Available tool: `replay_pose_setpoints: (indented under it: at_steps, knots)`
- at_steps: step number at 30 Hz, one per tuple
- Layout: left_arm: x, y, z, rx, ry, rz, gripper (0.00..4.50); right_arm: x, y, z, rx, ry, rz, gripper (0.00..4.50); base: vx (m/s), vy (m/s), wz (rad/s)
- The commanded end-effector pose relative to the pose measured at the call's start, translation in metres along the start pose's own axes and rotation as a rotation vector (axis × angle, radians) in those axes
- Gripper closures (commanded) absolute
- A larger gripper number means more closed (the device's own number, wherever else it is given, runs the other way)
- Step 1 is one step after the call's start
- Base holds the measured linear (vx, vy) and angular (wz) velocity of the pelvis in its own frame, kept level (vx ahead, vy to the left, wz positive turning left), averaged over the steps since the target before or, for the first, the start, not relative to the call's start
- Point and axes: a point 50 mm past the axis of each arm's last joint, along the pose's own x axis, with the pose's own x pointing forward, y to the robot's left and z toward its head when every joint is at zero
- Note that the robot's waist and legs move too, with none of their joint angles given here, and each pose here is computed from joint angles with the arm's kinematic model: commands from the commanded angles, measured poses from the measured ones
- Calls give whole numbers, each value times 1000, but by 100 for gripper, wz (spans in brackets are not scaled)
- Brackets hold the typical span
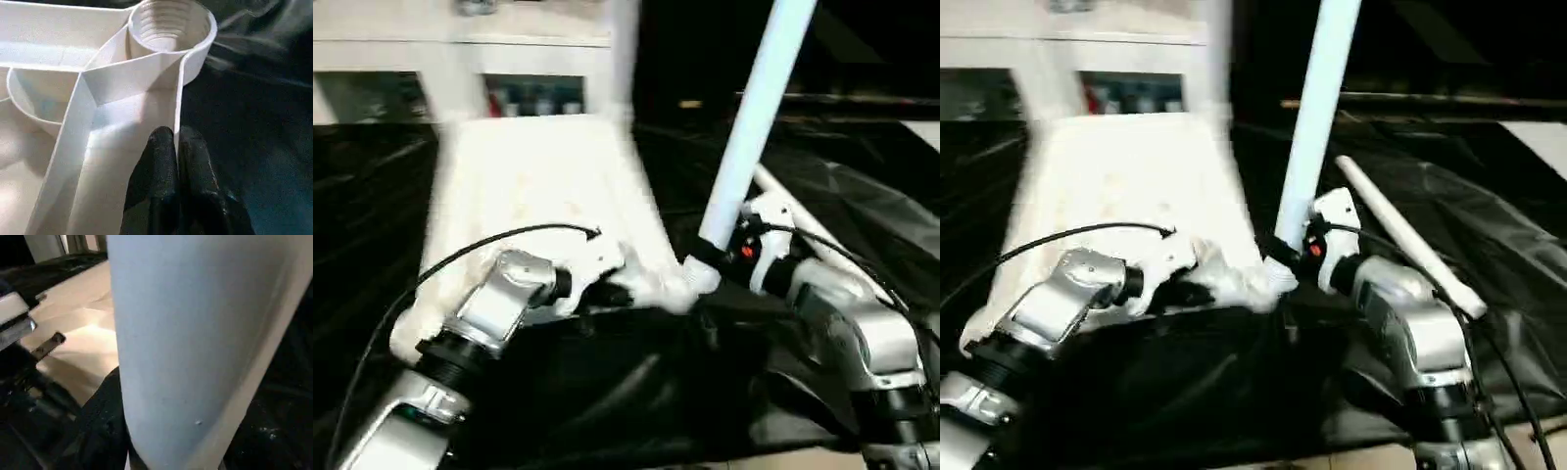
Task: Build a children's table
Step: Insert table leg to table base
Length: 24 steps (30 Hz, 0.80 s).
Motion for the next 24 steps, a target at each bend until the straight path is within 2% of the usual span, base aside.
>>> replay_pose_setpoints:
  at_steps: [1, 5, 8, 11, 17, 24]
  knots:
    - [-2, 0, -3, -31, -4, 38, 450, 6, -1, 5, -7, 6, 28, 261, 0, 0, 0]
    - [1, -3, 0, 13, -26, 37, 450, 19, -8, 2, -9, 30, 43, 261, 0, 0, 0]
    - [0, -3, -3, 69, 3, 40, 450, 34, -14, 2, 34, 22, 54, 261, 0, 0, 0]
    - [0, -3, -3, 78, 7, 41, 450, 38, -14, 2, 47, 23, 63, 261, 0, 0, 0]
    - [-1, 0, -4, 82, 20, 64, 450, 50, -13, -8, 55, 96, 128, 261, 0, 0, 0]
    - [-4, 3, -2, 94, 16, 62, 450, 54, -21, -13, 95, 87, 92, 261, 0, 0, 0]
